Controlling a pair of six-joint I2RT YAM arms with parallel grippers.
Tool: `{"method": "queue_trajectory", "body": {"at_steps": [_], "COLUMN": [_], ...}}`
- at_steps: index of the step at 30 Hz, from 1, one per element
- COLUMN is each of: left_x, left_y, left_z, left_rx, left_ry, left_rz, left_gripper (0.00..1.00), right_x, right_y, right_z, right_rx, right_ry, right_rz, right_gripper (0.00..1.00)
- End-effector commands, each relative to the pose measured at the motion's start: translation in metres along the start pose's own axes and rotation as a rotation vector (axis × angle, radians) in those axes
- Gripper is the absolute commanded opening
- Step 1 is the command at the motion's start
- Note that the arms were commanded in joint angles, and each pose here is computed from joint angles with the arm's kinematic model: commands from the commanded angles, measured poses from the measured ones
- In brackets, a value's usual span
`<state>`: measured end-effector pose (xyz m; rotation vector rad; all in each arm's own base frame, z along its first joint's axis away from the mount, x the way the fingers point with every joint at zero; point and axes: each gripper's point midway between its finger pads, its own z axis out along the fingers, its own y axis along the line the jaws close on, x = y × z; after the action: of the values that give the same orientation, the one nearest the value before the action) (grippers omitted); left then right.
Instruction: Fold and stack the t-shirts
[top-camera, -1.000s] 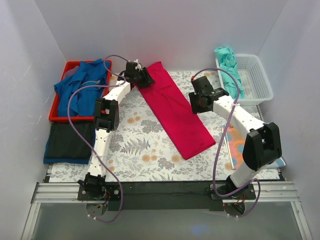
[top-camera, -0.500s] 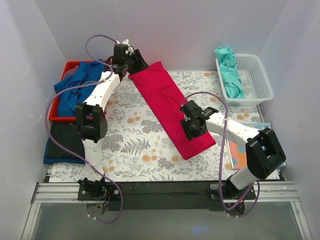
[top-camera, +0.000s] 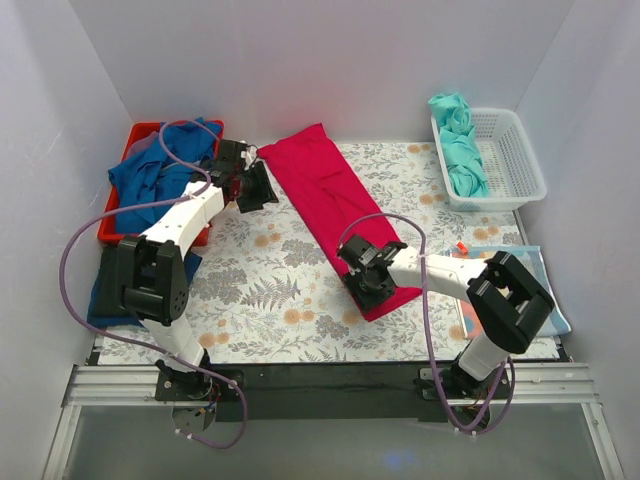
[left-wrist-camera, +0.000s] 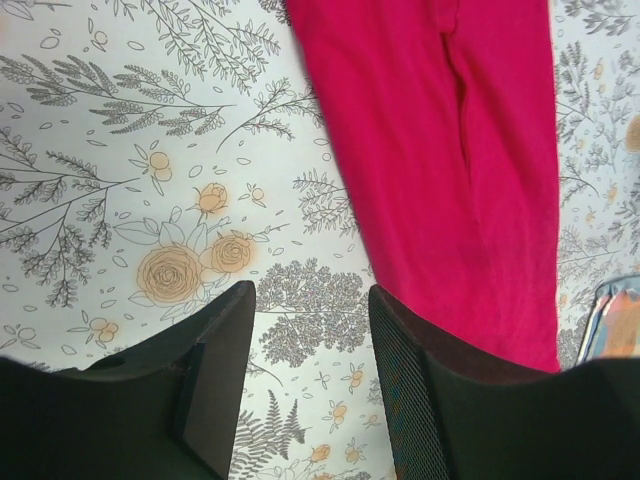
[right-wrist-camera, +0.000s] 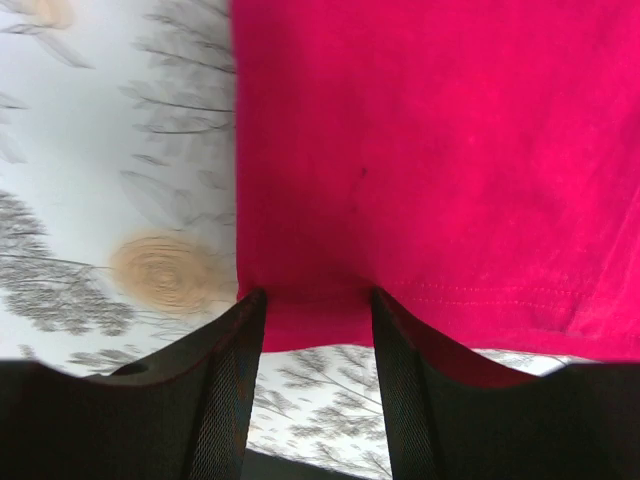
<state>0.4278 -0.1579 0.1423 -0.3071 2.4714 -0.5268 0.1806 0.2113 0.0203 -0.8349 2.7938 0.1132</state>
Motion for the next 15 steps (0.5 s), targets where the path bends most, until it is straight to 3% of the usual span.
{"method": "queue_trajectory", "body": {"at_steps": [1, 9, 15], "left_x": [-0.016, 0.002, 0.007], "left_y": [-0.009, 0.010, 0.013], "left_z": [-0.041, -0.075, -0.093], "left_rx": [0.022, -0.050, -0.066], "left_ry": [-0.103, -0.128, -0.138], "left_rz": [0.012, -0.026, -0.045], "left_gripper": [0.47, 0.47, 0.47], "right_x": [0.025, 0.052, 0.025], "right_y": [0.040, 0.112, 0.176], "right_z": [0.022, 0.035, 0.039], "right_rx": [-0.072, -0.147, -0.204], "right_ry": [0.027, 0.023, -0.014], "right_rz": [-0.047, -0.238, -0.306], "right_gripper": [0.53, 0.52, 0.52]}}
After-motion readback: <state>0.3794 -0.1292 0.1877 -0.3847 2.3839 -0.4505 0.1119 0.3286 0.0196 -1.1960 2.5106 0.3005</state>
